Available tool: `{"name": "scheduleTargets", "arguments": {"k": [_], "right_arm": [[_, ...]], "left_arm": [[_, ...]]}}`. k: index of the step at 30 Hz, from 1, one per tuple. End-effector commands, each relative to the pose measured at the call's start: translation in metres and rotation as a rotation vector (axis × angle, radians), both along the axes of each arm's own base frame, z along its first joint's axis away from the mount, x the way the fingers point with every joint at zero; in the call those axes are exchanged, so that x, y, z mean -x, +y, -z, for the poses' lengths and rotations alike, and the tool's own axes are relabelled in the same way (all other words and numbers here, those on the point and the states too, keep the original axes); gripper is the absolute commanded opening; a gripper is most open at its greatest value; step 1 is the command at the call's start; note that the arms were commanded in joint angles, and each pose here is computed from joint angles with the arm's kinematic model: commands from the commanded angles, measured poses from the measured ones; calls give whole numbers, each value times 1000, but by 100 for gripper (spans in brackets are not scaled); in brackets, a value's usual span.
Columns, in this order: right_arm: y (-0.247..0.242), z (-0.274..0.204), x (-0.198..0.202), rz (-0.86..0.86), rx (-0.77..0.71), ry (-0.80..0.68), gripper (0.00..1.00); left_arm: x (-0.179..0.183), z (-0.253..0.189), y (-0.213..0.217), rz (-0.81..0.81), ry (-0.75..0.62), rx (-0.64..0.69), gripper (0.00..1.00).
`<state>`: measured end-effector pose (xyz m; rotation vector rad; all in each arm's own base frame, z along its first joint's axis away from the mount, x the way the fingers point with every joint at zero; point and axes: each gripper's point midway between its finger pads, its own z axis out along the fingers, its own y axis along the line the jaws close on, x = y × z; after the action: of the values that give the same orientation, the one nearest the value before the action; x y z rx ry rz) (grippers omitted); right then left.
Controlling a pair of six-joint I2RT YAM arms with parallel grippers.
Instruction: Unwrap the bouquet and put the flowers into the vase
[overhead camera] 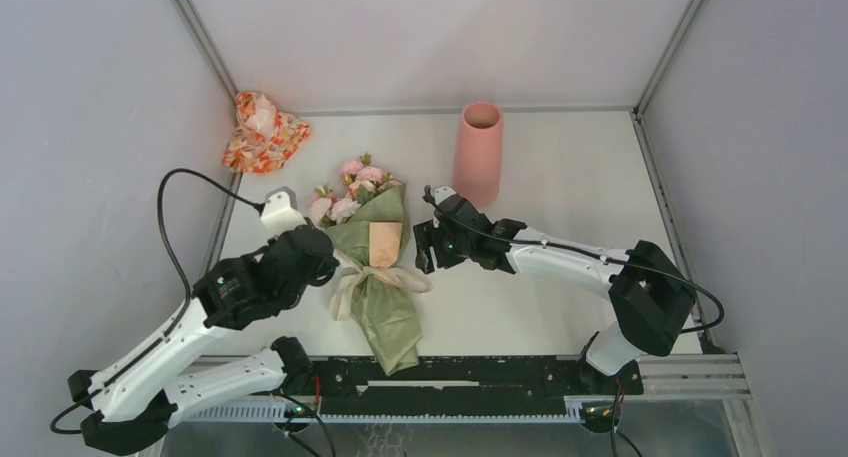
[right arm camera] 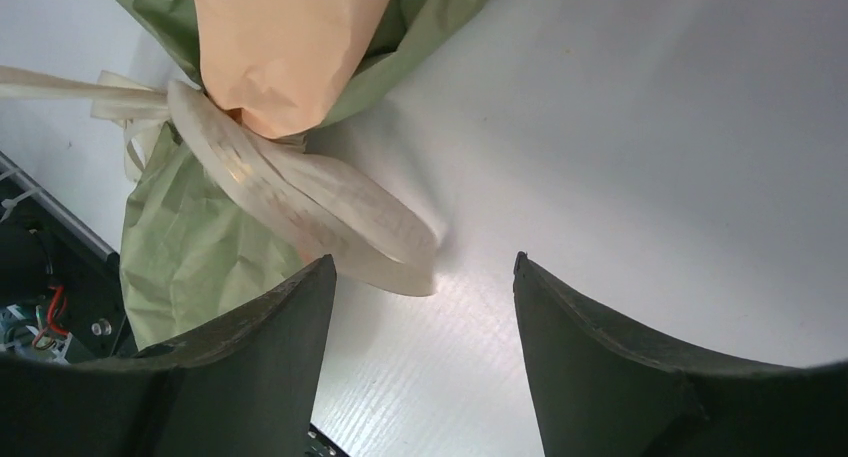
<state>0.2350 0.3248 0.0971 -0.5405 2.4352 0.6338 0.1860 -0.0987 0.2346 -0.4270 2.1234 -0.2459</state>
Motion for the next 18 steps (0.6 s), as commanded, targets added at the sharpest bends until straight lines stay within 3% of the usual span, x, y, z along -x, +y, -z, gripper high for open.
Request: {"name": "scheduleTargets", "arguments": {"k": [1,11,18], "right_arm": [[15,-24,-5,-13,-53,-55,74],[15,-43,7,-33,-66,-86,74],[8,-48,9,-17,-37,-124,74]], "left_arm": [[-17,-70,-2,6,-157,36,0],[-55,-193,-39,117,-338,38,0],[-91,-225,-74,192,-358,57,0]]}}
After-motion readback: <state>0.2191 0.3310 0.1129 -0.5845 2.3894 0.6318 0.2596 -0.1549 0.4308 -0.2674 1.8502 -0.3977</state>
